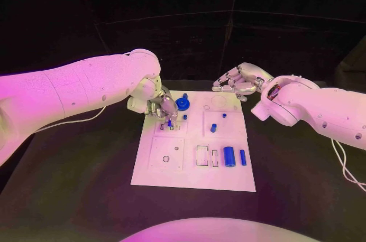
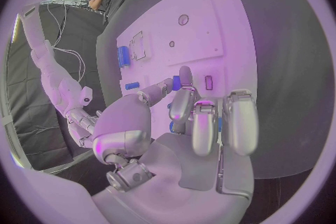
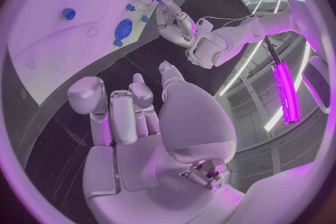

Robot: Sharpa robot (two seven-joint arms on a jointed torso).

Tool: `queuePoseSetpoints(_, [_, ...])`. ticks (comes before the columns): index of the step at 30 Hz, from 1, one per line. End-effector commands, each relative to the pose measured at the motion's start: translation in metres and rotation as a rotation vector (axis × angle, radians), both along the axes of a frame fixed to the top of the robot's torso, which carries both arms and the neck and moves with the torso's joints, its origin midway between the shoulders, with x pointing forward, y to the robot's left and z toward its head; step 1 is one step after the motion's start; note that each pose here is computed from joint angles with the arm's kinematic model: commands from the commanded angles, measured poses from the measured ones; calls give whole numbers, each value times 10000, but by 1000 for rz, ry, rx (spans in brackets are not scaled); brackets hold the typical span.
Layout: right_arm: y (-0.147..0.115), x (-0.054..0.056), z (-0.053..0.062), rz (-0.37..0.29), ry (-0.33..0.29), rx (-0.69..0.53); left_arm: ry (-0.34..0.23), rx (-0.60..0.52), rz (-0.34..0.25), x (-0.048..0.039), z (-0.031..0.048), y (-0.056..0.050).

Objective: Assemble the parts on the task board

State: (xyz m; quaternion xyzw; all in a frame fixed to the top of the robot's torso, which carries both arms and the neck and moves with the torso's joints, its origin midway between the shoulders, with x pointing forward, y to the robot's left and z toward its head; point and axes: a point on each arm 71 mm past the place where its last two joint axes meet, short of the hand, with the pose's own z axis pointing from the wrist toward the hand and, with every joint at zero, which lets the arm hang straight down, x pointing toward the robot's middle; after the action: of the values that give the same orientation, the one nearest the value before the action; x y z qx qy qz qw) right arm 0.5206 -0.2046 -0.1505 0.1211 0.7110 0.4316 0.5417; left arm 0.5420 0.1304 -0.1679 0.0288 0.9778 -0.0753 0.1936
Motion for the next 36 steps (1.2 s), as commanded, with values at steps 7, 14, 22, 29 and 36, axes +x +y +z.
queuePoseSetpoints(7, [17, 2, 12, 8, 0, 5, 62, 59, -48, 13, -19, -37])
queuePoseSetpoints(14, [32, 2, 13, 11, -1, 6, 45, 56, -30, 45, -20, -73])
queuePoseSetpoints(22, [32, 0, 13, 9, -1, 6, 33, 54, -16, 74, -28, -97])
queuePoseSetpoints(29, [38, -1, 13, 9, -1, 6, 41, 61, -15, 77, -72, -111])
queuePoseSetpoints(36, [40, -1, 14, 10, -1, 6, 47, 67, -5, 84, -127, -92])
